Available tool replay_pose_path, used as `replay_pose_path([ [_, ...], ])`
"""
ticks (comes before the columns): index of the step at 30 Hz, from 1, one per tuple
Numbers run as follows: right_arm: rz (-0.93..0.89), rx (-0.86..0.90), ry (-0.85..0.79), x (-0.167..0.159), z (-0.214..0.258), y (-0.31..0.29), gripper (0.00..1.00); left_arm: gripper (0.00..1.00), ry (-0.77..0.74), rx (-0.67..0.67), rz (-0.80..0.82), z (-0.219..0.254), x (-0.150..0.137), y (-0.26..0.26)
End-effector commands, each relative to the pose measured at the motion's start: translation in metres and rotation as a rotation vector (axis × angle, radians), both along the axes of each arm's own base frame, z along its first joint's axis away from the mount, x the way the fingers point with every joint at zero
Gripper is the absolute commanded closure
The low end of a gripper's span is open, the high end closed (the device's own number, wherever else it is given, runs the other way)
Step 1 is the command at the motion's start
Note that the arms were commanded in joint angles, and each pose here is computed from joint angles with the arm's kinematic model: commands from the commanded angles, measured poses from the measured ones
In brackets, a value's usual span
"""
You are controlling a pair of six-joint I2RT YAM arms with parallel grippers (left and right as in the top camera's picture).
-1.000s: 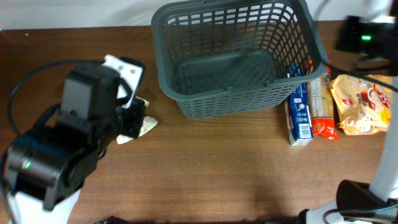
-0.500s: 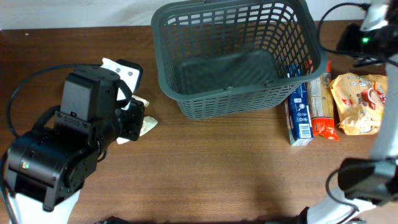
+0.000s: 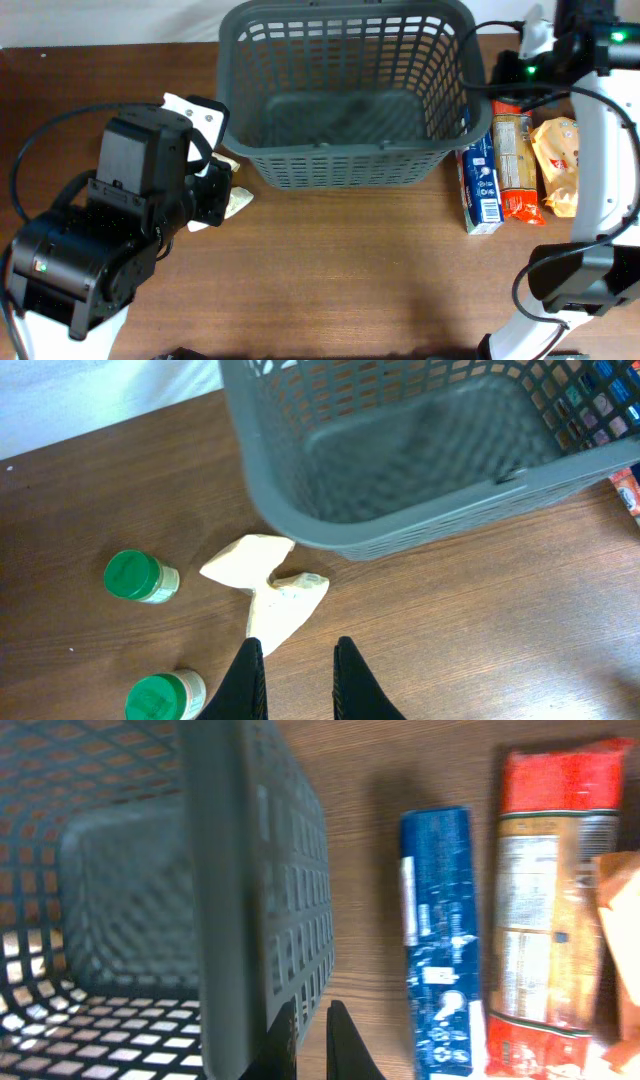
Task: Pack container
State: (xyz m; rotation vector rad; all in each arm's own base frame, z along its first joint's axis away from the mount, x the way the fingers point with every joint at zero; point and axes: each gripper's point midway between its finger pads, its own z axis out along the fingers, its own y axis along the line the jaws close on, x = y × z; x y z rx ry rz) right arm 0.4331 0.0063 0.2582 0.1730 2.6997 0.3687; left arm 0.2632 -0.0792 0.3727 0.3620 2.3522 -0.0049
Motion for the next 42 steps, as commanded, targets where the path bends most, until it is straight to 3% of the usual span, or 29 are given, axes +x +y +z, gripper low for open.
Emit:
replay_pose_path([
  [1,0.032,0.009,-0.02,-0.001,0.007,0.011,0.96,0.93,-0.006,0.002,0.027,0.001,0.001,0.004],
  [3,0.007,-0.026,-0.027,0.001,0.006,0.001,0.96,0.92,-0.009,0.01,0.035,0.001,0.002,0.006],
  [5,-0.028,-0.059,-0.029,0.002,0.006,-0.014,0.96,0.8,-0.009,0.01,0.035,0.001,0.002,0.006],
  [6,-0.055,-0.067,-0.028,0.002,0.006,-0.026,0.96,0.57,-0.006,0.011,0.036,0.001,0.001,0.007],
  [9,-0.121,-0.085,-0.021,-0.001,0.005,-0.055,0.96,0.07,-0.004,0.01,0.048,0.0,0.001,0.009],
  [10,-0.142,-0.1,-0.018,-0.002,0.004,-0.064,0.96,0.04,-0.005,0.009,0.067,0.001,0.002,0.013],
  [11,-0.159,-0.111,-0.016,-0.002,0.004,-0.071,0.96,0.02,-0.008,0.004,0.109,0.001,0.004,0.019],
  [12,-0.171,-0.122,-0.014,-0.003,0.003,-0.077,0.88,0.01,-0.011,0.003,0.152,0.001,0.005,0.026],
  [13,-0.185,-0.14,-0.013,-0.004,0.003,-0.086,0.65,0.01,-0.014,0.005,0.181,0.002,0.006,0.033],
  [14,-0.189,-0.162,-0.014,-0.005,0.003,-0.093,0.24,0.0,-0.016,0.006,0.205,0.002,0.007,0.038],
  [16,-0.226,-0.226,-0.019,-0.005,0.003,-0.113,0.01,0.0,-0.016,0.008,0.251,0.002,0.009,0.051],
  [22,-0.436,-0.263,-0.004,-0.013,-0.003,-0.18,0.01,0.01,-0.008,0.012,0.336,0.001,0.009,0.074],
  [26,-0.529,-0.276,0.096,-0.027,-0.036,-0.225,0.01,0.01,-0.007,0.012,0.338,0.001,0.009,0.075],
  [36,-0.291,-0.336,0.297,-0.028,-0.126,-0.244,0.01,0.01,-0.007,0.011,0.338,0.001,0.009,0.075],
  [42,-0.27,-0.422,0.481,-0.06,-0.19,-0.261,0.01,0.01,-0.007,0.011,0.338,0.001,0.009,0.075],
])
